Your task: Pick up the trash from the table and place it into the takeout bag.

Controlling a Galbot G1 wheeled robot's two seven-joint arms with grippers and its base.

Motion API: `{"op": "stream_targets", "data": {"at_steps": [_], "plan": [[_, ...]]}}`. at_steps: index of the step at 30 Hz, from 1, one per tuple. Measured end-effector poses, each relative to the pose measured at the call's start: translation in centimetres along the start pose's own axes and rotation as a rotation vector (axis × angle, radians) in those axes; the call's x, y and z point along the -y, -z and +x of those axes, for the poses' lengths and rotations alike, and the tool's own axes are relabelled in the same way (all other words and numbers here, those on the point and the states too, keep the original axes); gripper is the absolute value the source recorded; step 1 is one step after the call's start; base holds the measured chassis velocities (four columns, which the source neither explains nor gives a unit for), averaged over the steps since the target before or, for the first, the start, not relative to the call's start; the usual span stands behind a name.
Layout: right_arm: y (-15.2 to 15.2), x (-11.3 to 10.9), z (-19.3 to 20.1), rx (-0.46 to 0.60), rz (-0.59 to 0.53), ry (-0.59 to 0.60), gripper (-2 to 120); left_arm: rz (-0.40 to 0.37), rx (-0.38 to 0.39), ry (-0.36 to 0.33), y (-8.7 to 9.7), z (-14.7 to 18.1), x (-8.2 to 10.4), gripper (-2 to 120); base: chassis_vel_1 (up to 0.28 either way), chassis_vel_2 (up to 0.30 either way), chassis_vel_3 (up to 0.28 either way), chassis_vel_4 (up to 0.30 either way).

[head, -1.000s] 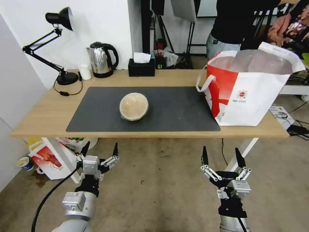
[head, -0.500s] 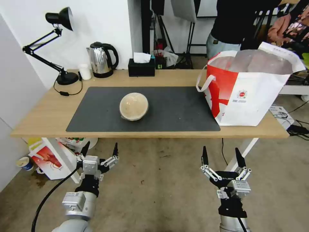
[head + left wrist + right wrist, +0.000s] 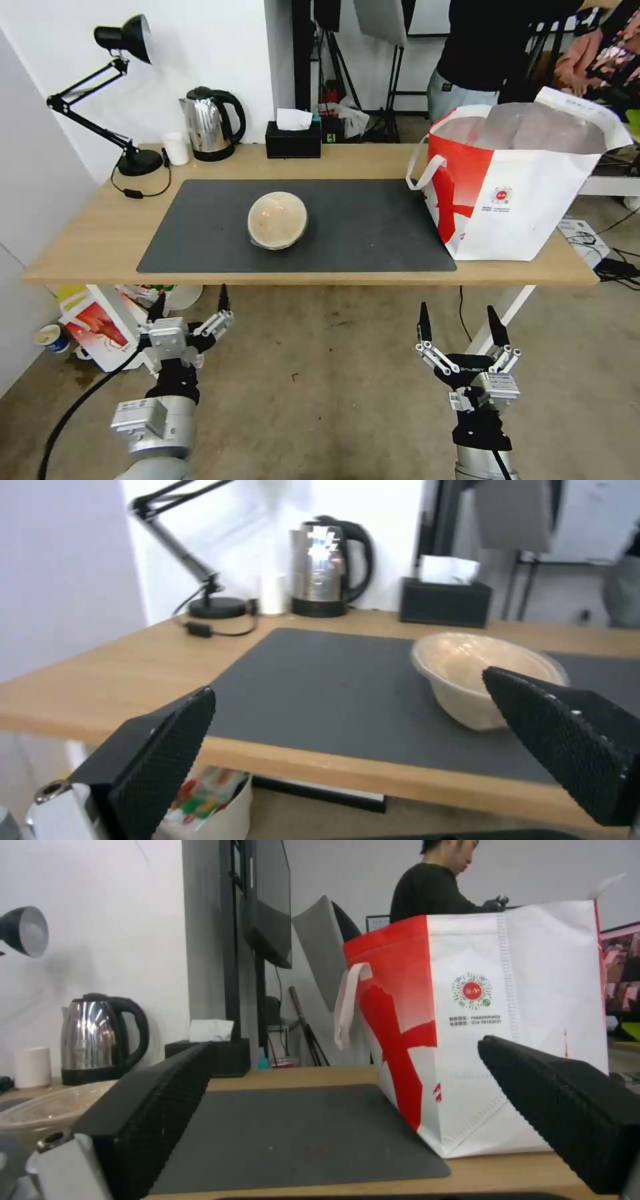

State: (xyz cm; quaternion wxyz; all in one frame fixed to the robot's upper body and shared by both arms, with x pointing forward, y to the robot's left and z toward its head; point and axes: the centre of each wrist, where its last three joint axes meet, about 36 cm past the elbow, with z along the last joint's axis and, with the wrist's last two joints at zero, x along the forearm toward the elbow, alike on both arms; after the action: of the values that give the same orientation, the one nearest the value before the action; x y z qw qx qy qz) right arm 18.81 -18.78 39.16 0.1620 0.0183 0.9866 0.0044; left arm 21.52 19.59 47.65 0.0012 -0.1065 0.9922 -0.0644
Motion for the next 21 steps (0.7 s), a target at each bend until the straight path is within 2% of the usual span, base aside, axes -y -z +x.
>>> {"op": "stream_targets", "data": {"at_steps": [1,5,15,18,19,21], "plan": [[0.0,0.0,0.0,0.0,0.0,0.0,100,0.0,0.0,0.0,0.0,0.0,0.0,100,0.0,0.0,0.0,0.0],[0.0,0.0,0.0,0.0,0.0,0.0,100,0.064,-0.013,0.072,1.3,0.7,0.8,100,0.0,0.0,0.0,0.0],[0.0,0.0,0.0,0.0,0.0,0.0,100,0.093,-0.021,0.075,1.7,0.8,0.8,100,0.0,0.0,0.0,0.0],[0.0,0.0,0.0,0.0,0.0,0.0,100,0.206,-0.051,0.021,2.1,0.8,0.6,100,0.0,0.0,0.0,0.0],[0.0,0.0,0.0,0.0,0.0,0.0,100,0.206,-0.051,0.021,2.1,0.8,0.6,100,0.0,0.0,0.0,0.0],[0.0,0.0,0.0,0.0,0.0,0.0,100,0.276,-0.075,-0.012,2.2,0.8,0.5,100,0.0,0.0,0.0,0.0]]}}
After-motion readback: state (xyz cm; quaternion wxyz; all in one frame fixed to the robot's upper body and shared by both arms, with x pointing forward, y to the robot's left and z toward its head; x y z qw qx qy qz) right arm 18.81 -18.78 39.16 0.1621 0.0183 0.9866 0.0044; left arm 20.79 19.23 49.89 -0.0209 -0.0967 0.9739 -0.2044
